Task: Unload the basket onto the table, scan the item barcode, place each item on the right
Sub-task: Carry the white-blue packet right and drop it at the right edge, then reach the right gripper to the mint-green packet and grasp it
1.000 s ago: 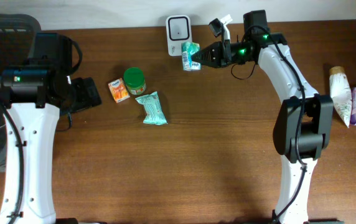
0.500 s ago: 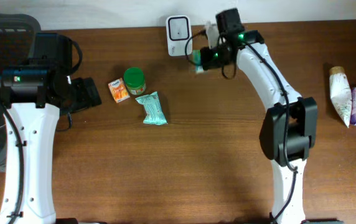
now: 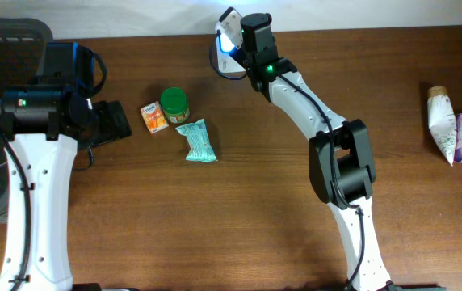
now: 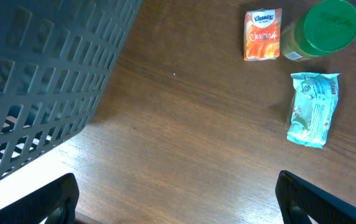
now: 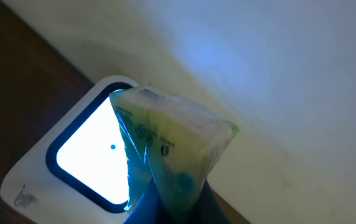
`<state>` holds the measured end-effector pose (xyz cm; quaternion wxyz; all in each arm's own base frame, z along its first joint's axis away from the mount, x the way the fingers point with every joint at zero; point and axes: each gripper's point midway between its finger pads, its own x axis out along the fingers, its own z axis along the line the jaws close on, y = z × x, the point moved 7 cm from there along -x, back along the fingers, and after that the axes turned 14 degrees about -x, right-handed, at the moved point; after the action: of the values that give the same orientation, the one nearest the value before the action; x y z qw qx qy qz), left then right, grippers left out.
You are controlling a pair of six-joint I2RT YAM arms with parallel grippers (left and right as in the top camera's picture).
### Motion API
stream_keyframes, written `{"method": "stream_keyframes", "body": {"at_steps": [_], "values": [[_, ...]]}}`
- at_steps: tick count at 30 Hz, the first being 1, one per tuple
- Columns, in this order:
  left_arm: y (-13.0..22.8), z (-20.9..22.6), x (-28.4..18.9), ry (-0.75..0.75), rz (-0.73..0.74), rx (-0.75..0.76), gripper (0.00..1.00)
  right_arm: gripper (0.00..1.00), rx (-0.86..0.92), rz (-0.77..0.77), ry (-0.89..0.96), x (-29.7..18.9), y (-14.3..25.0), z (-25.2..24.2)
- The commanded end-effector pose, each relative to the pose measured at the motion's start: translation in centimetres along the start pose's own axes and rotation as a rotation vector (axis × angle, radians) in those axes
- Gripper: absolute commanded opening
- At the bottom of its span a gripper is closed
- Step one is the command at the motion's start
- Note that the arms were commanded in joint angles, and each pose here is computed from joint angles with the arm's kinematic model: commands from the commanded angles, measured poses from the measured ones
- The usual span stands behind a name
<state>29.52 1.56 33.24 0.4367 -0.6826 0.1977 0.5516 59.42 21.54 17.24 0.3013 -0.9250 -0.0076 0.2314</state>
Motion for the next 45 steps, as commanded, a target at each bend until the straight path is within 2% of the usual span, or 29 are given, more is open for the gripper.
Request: {"method": "stream_keyframes", "body": {"at_steps": [1,3,6,7,10,12,13,14,16,18,20,22,23,24,25,26,27,31,32,34,38,40,41,43,45], "values": [[-0.1,0.2,-0.3,0.003,-0.010,-0.018,0.99,0.04,0.231,0.053,0.139,-1.3,-0.6,-2.8],[-0.1,0.2,-0.3,0.003,-0.010,-0.019,0.99,0.04,0.379,0.139,0.191,-2.9,1.2,-5.7],[-0.1,0.2,-0.3,0.003,-0.010,-0.019,0.99,0.04,0.559,0.360,0.178,-4.7,8.1,-9.0],[-0.1,0.2,-0.3,0.003,-0.010,-0.018,0.99,0.04,0.602,0.534,0.156,-5.8,13.5,-10.1],[-0.1,0.2,-0.3,0.003,-0.010,-0.018,0.99,0.04,0.680,0.919,0.089,-10.7,25.6,-12.2],[-0.1,0.2,-0.3,0.003,-0.010,-0.019,0.99,0.04,0.763,1.080,0.071,-14.3,32.1,-13.8],[-0.1,0.2,-0.3,0.004,-0.010,-0.018,0.99,0.06,0.855,1.098,0.031,-15.9,34.8,-14.4],[-0.1,0.2,-0.3,0.004,-0.010,-0.019,0.99,0.09,0.916,1.079,-0.001,-16.5,35.9,-14.6],[-0.1,0.2,-0.3,0.003,-0.010,-0.018,0.99,0.73,1.021,1.058,-0.041,-17.9,38.1,-15.1],[-0.1,0.2,-0.3,0.003,-0.010,-0.018,0.99,0.98,1.044,1.087,-0.054,-18.9,38.9,-15.1],[-0.1,0.2,-0.3,0.003,-0.010,-0.018,0.99,0.99,1.070,1.075,-0.073,-19.5,38.0,-15.3],[-0.1,0.2,-0.3,0.004,-0.010,-0.019,0.99,0.99,1.166,0.847,-0.208,-20.2,32.9,-16.5],[-0.1,0.2,-0.3,0.003,-0.010,-0.018,0.99,0.99,1.245,0.680,-0.367,-20.9,28.9,-16.4],[-0.1,0.2,-0.3,0.003,-0.010,-0.018,0.99,0.99,1.298,0.584,-0.497,-21.4,26.4,-15.9],[-0.1,0.2,-0.3,0.003,-0.010,-0.018,0.99,0.99,1.309,0.447,-0.715,-21.7,22.8,-14.4],[-0.1,0.2,-0.3,0.003,-0.010,-0.018,0.99,0.99,1.260,0.406,-0.842,-21.6,20.4,-12.6],[-0.1,0.2,-0.3,0.003,-0.010,-0.018,0.99,0.99,1.217,0.417,-0.885,-21.3,19.3,-11.3],[-0.1,0.2,-0.3,0.004,-0.010,-0.019,0.99,0.99,0.894,0.391,-1.139,-18.6,9.3,-0.6],[-0.1,0.2,-0.3,0.003,-0.010,-0.018,0.99,0.99,0.789,0.377,-1.154,-18.1,6.2,2.5],[-0.1,0.2,-0.3,0.003,-0.010,-0.019,0.99,0.99,0.639,0.417,-1.041,-17.3,1.8,6.9],[-0.1,0.2,-0.3,0.004,-0.010,-0.018,0.99,0.99,0.496,0.367,-0.823,-17.5,-5.8,13.8],[-0.1,0.2,-0.3,0.003,-0.010,-0.018,0.99,0.99,0.459,0.334,-0.838,-17.1,-7.2,17.2],[-0.1,0.2,-0.3,0.004,-0.010,-0.019,0.99,0.96,0.442,0.339,-0.843,-16.8,-7.3,18.4],[-0.1,0.2,-0.3,0.003,-0.010,-0.018,0.99,0.75,0.424,0.353,-0.834,-15.9,-6.9,20.0],[-0.1,0.2,-0.3,0.003,-0.010,-0.018,0.99,0.75,0.418,0.379,-0.826,-14.6,-5.7,21.3]]}}
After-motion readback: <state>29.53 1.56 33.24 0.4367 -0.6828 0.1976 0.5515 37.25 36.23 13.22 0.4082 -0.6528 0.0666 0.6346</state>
